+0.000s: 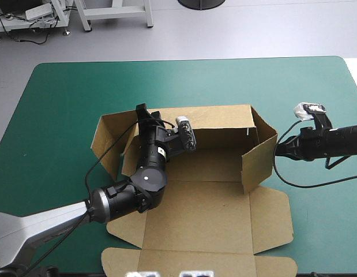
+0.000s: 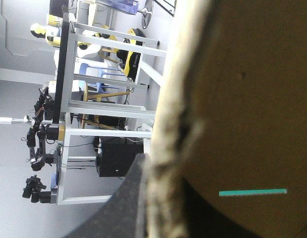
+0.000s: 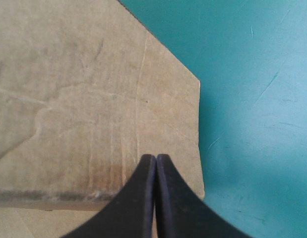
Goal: Fold the box
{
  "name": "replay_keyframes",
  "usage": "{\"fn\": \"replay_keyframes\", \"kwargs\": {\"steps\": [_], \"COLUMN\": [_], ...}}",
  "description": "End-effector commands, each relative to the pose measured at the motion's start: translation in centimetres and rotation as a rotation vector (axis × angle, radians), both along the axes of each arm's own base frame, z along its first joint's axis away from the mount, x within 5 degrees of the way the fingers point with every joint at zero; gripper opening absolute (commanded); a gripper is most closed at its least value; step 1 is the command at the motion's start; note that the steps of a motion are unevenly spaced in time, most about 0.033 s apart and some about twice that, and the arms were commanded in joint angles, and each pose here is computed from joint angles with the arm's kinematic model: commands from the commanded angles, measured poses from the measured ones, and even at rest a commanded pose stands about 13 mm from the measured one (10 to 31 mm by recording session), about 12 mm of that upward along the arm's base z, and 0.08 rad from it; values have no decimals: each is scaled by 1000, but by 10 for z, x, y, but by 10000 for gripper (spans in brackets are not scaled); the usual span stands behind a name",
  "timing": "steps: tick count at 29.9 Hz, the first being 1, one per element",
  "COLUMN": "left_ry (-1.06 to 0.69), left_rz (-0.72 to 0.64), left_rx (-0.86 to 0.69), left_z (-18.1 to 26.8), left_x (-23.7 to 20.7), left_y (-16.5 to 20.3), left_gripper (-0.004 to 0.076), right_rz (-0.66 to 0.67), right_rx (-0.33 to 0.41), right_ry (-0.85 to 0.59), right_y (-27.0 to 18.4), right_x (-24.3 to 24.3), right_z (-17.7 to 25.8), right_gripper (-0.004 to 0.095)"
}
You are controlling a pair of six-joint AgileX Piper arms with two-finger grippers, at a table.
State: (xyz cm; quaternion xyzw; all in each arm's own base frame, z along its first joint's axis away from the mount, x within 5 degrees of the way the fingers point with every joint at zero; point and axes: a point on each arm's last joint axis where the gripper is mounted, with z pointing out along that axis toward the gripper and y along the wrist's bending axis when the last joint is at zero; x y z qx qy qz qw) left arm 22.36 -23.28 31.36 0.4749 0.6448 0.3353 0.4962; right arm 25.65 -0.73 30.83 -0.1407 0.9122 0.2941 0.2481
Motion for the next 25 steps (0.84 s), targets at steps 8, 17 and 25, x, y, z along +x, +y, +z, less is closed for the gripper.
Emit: {"fn": "replay_keyframes", "kwargs": {"steps": [8,17,25], "left_ry": [-93,-93,-94], "left_rz": [11,11,13], "left_rx": [-49,-49,-48], "left_z": [26,26,26], "left_x": [-3,-3,-3], "left_y": [5,5,5], "left_gripper": [-6,-6,-6], "right_rz": [86,85,174], "right_rx": [-84,-73,-146], "right_ry": [-96,-72,-7], "right_y": [2,9,33], "right_x": [-15,-15,-19], "right_z": [19,20,14], "right_gripper": [179,417,417]}}
